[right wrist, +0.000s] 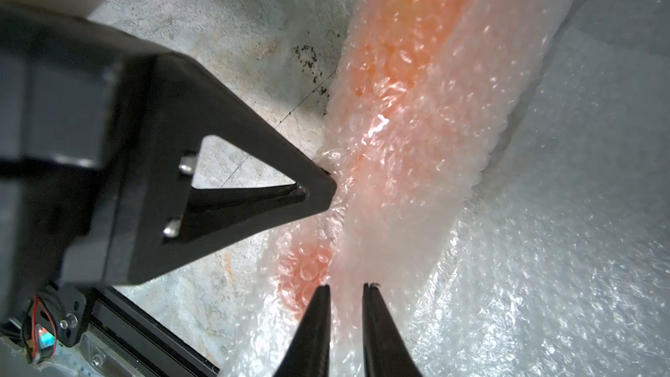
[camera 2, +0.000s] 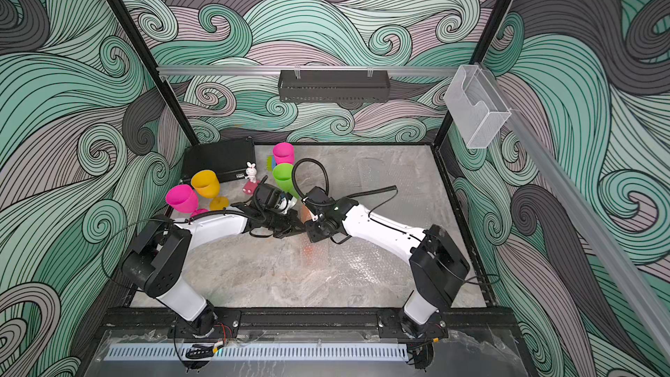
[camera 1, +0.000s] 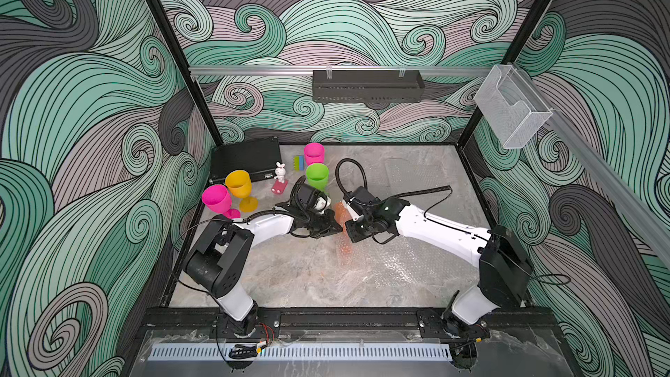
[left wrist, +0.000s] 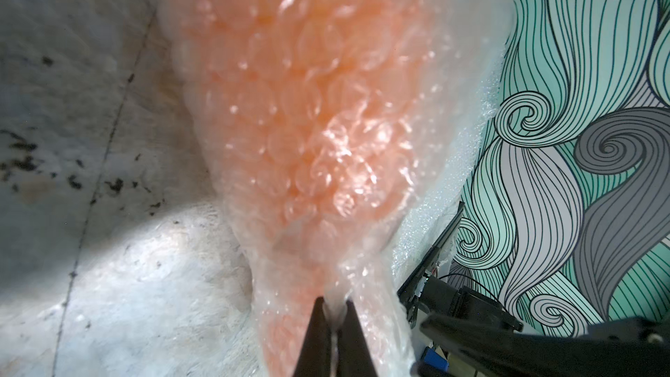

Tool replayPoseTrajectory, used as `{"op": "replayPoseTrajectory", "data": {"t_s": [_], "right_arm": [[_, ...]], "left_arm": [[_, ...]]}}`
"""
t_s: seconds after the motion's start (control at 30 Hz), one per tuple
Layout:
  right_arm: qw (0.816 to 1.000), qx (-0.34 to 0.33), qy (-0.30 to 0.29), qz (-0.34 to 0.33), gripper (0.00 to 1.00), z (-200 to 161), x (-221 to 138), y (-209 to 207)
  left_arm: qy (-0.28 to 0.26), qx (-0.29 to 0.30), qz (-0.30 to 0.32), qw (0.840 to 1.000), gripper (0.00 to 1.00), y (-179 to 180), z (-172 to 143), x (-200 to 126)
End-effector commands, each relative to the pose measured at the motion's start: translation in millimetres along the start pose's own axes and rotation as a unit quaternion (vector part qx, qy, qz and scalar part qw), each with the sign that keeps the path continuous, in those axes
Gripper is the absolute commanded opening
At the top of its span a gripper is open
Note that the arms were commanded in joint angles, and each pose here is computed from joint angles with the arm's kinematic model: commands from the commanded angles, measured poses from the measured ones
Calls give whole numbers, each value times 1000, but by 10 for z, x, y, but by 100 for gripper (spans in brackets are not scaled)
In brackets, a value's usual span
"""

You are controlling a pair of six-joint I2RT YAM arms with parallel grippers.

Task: Unpack wine glasses from bubble wrap
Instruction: Unwrap the bubble wrap at the center of the board.

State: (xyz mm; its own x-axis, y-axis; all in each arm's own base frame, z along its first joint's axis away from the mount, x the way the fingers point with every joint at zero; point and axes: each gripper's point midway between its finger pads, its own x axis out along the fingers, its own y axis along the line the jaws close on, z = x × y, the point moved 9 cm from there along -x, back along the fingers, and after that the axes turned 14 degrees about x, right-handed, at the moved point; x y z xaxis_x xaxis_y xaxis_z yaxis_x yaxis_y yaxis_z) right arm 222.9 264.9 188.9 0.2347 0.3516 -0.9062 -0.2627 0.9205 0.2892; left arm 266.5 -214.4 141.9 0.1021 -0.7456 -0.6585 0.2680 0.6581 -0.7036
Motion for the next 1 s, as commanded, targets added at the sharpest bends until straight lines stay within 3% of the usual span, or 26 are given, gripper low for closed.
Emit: {"op": "replayPoseTrajectory", "data": {"t_s": [0.0, 0.1, 0.97], "right_arm": [[1000, -1, -26, 8, 29, 79, -120, 31], [999, -1, -34, 5, 36, 135, -104, 56], [996, 9, -33, -77, 36, 264, 243, -177]], "left_arm": [[-16, 28, -2, 999, 5, -172, 83, -99], [-14, 28, -2, 1000, 4, -181, 78, -92], [-13, 38, -2, 999, 3, -246, 67, -103]]}}
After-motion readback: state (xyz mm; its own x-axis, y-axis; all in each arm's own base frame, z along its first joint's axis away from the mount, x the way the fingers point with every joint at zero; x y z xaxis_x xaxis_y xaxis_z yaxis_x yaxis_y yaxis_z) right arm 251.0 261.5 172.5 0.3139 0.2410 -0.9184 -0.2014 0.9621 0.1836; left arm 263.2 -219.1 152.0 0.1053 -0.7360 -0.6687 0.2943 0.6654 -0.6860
